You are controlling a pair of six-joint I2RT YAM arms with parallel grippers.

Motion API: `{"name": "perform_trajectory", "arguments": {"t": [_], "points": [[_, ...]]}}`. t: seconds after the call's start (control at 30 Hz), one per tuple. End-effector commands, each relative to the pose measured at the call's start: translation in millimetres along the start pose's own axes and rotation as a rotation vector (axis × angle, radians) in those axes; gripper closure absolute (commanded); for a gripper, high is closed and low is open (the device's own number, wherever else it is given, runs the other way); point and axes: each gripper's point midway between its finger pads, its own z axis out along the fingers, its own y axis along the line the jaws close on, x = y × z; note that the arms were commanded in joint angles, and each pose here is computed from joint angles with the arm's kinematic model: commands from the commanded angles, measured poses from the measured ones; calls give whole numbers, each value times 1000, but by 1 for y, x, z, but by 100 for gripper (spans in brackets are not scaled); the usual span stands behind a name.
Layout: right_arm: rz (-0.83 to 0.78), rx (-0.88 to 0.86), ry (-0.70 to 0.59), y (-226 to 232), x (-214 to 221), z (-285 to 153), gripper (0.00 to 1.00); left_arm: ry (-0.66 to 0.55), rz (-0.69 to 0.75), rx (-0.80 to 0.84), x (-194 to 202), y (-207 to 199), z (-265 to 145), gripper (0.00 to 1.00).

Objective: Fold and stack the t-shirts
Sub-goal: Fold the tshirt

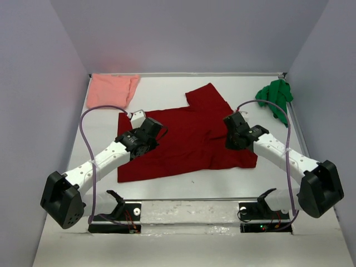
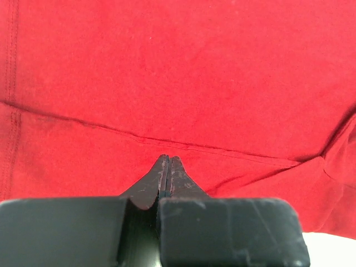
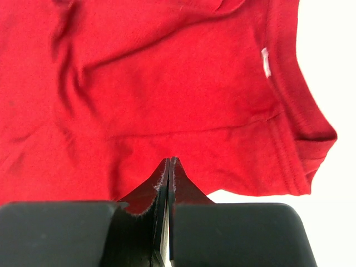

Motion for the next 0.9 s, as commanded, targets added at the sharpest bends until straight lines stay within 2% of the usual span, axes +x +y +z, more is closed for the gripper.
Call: {"name": "perform_trajectory", "arguments": {"t": [0.0, 0.13, 0.33, 0.5, 0.6, 0.87], "points": [[-47, 173, -41, -14, -24, 11, 100, -54, 31, 38, -10, -4, -3, 100], [-86, 240, -41, -8, -42, 26, 100, -41, 70, 127, -11, -27, 0, 100], [-106, 144, -71, 18, -66, 29, 100, -64, 102, 216, -22, -49, -7, 100], [-77, 196, -52, -3, -79, 40, 100, -107, 119, 215, -31, -46, -12, 100], [-3, 185, 1, -18, -75, 48, 100, -111, 120, 211, -32, -45, -12, 100], [22, 275, 75, -39, -60, 67, 100, -126, 115, 234, -41, -54, -17, 100]]}}
